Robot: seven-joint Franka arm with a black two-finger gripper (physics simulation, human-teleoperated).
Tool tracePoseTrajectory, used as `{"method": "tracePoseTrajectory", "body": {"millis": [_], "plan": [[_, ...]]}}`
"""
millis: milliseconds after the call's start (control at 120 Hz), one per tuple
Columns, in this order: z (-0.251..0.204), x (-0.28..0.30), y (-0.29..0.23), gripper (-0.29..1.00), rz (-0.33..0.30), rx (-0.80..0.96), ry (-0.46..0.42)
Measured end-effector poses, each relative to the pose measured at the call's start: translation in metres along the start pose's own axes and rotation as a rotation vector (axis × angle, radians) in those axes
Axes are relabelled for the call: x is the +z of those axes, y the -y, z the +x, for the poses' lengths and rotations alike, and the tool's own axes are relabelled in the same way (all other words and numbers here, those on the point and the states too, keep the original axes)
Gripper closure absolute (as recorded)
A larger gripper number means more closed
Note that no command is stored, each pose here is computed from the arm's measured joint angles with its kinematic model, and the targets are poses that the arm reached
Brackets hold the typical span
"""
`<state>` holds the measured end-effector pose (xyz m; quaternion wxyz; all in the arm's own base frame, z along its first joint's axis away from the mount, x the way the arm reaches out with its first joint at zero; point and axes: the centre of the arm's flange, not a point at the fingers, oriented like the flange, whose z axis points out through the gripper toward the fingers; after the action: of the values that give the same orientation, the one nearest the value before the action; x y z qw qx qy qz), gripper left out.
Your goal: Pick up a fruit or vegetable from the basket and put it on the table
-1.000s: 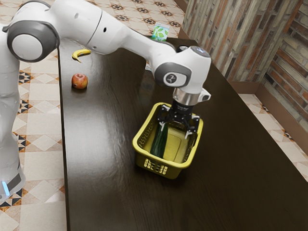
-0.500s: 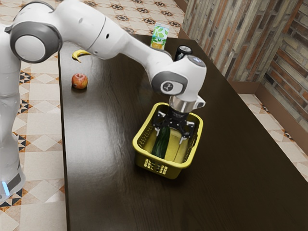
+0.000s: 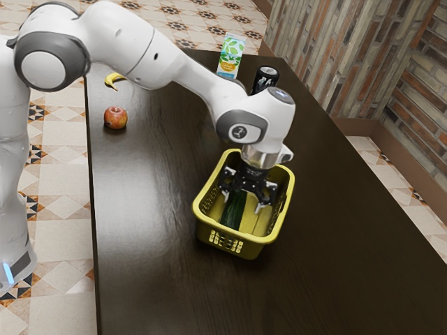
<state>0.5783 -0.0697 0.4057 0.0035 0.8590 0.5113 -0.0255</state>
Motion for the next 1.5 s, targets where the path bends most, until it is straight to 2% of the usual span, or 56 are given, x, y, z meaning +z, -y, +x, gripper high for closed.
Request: {"method": "tracePoseTrajectory", "body": {"millis": [42,167,442,917,1083,1367,1500], "plan": [[-0.001,0.000,0.000,0.07,0.001,0.002,-0.001],[-0.003,-0.001,-0.001,0.31,0.012,0.034,-0.039],[-0.010,-0.004,-0.006,0.50,0.009,0.078,-0.079],[-0.010,-0.040,-0.009,0.49,-0.008,0.085,-0.083],[-0.018,-0.071,-0.008,0.49,-0.027,0.097,-0.088],[-0.040,-0.150,-0.005,0.49,-0.095,0.124,-0.107],[-0.051,-0.208,-0.030,0.49,-0.179,0.150,-0.117]]}}
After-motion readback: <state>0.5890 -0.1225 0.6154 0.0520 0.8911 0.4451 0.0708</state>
